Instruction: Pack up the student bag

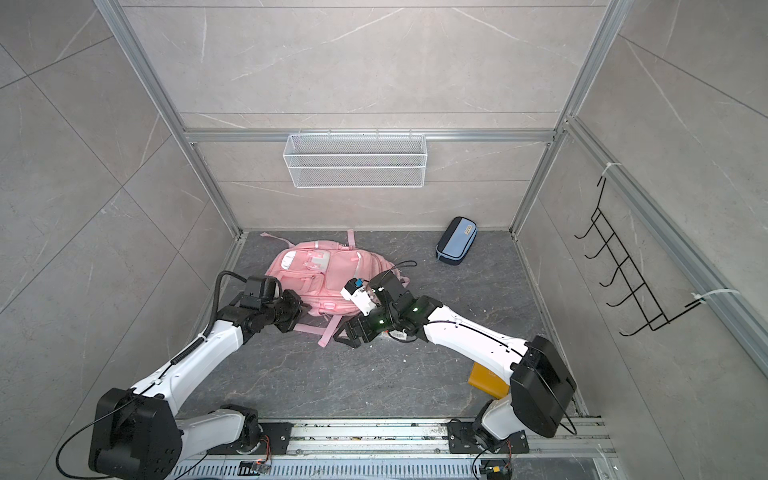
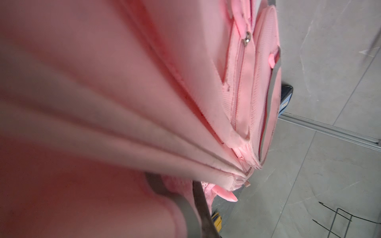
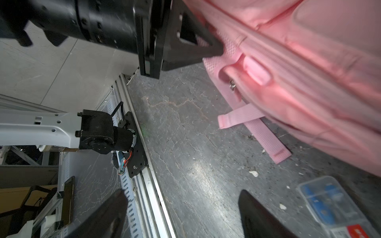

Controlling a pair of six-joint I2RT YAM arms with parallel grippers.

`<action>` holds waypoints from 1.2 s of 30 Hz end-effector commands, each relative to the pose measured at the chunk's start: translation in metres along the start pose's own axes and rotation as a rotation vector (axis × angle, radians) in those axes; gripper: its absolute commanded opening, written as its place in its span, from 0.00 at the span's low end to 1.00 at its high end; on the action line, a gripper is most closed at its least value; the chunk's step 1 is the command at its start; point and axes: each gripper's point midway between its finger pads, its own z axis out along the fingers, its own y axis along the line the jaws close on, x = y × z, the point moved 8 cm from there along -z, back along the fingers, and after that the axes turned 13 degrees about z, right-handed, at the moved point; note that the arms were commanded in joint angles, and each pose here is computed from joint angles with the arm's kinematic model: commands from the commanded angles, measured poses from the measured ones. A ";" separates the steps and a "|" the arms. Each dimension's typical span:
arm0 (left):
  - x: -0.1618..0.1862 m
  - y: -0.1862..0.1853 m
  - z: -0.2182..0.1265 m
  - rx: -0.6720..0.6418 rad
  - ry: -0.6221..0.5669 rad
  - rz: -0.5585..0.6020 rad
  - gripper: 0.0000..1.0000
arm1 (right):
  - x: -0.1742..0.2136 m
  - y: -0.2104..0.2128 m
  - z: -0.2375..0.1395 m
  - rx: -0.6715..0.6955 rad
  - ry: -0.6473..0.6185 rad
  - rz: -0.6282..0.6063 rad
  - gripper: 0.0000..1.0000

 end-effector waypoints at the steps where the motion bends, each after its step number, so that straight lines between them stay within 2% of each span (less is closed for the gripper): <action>1: -0.012 -0.044 -0.012 0.167 -0.026 0.069 0.00 | -0.011 -0.014 0.015 0.050 -0.055 0.027 0.77; 5: -0.009 -0.058 -0.010 0.198 -0.011 0.085 0.00 | -0.026 -0.022 0.032 0.069 -0.106 0.058 0.61; 10: -0.003 -0.070 -0.009 0.226 0.002 0.112 0.00 | -0.036 -0.032 0.049 0.069 -0.149 0.108 0.49; 15: 0.003 -0.077 -0.005 0.249 0.038 0.127 0.00 | -0.045 -0.041 0.050 0.184 -0.165 0.090 0.34; 18: 0.006 -0.079 -0.005 0.255 0.044 0.132 0.00 | -0.050 -0.044 0.049 0.244 -0.176 0.070 0.36; 20: 0.006 -0.079 -0.006 0.259 0.046 0.133 0.00 | -0.054 -0.043 0.050 0.248 -0.180 0.057 0.40; 23: 0.007 -0.083 -0.006 0.270 0.051 0.140 0.00 | -0.059 -0.045 0.056 0.255 -0.167 0.053 0.40; 32: 0.009 -0.086 -0.005 0.277 0.060 0.148 0.00 | -0.059 -0.054 0.062 0.309 -0.145 0.061 0.34; 36: 0.008 -0.089 -0.006 0.284 0.058 0.154 0.00 | -0.058 -0.060 0.061 0.359 -0.159 0.074 0.27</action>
